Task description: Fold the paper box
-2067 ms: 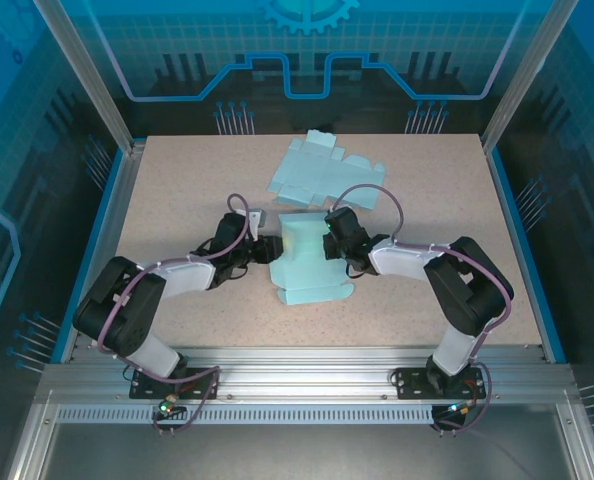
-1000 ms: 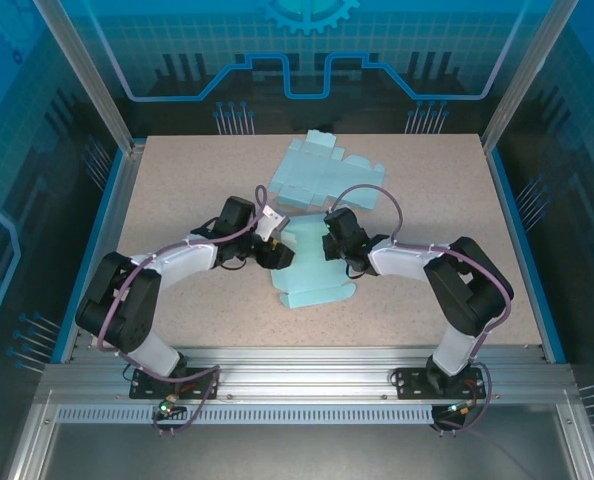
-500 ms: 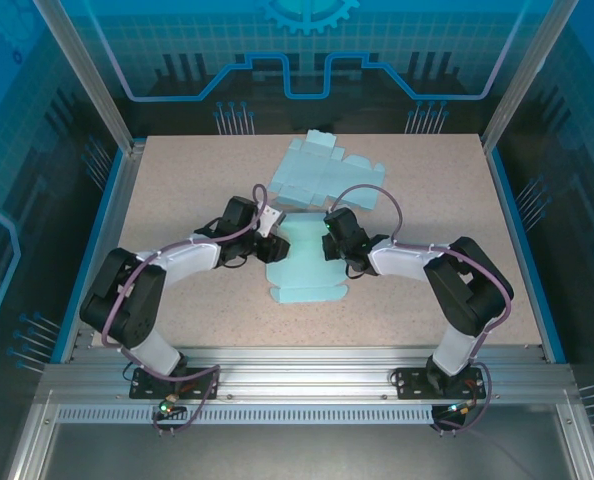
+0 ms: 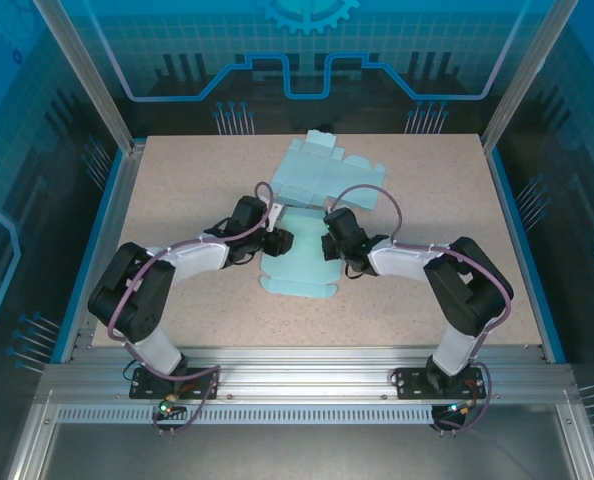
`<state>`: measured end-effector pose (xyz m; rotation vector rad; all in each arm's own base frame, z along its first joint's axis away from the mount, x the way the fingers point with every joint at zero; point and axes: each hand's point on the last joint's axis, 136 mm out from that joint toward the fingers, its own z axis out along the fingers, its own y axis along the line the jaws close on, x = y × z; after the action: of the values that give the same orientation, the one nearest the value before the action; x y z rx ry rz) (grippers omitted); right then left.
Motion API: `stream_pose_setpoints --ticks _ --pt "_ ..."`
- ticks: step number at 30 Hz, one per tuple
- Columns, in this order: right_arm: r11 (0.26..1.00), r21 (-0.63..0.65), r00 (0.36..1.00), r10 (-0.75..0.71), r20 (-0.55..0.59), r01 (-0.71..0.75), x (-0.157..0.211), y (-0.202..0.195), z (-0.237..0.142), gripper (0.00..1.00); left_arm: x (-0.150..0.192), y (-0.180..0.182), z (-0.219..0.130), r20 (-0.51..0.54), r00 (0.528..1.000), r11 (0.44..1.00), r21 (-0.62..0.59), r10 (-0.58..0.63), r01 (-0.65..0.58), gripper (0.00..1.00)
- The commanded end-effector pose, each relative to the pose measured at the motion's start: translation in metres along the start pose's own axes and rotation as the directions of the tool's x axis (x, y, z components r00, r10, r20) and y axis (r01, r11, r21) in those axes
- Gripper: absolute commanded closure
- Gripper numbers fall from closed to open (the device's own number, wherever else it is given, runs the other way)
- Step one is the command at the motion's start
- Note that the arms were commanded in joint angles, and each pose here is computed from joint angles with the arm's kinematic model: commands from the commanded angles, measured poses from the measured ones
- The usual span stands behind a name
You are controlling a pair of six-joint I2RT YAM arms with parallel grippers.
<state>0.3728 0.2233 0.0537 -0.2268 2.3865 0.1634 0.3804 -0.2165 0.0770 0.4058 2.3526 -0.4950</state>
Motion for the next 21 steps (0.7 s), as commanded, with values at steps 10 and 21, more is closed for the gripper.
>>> stream_pose_setpoints --ticks 10,21 --pt "0.998 -0.041 0.998 -0.045 -0.037 0.043 0.011 0.015 -0.002 0.92 -0.028 -0.022 -0.057 0.180 0.983 0.996 0.085 -0.038 0.023 0.34" --pt "0.997 -0.060 0.999 -0.040 -0.032 0.038 0.009 0.019 -0.002 0.92 -0.021 0.038 -0.116 0.287 0.943 0.980 -0.050 -0.169 0.191 0.34"
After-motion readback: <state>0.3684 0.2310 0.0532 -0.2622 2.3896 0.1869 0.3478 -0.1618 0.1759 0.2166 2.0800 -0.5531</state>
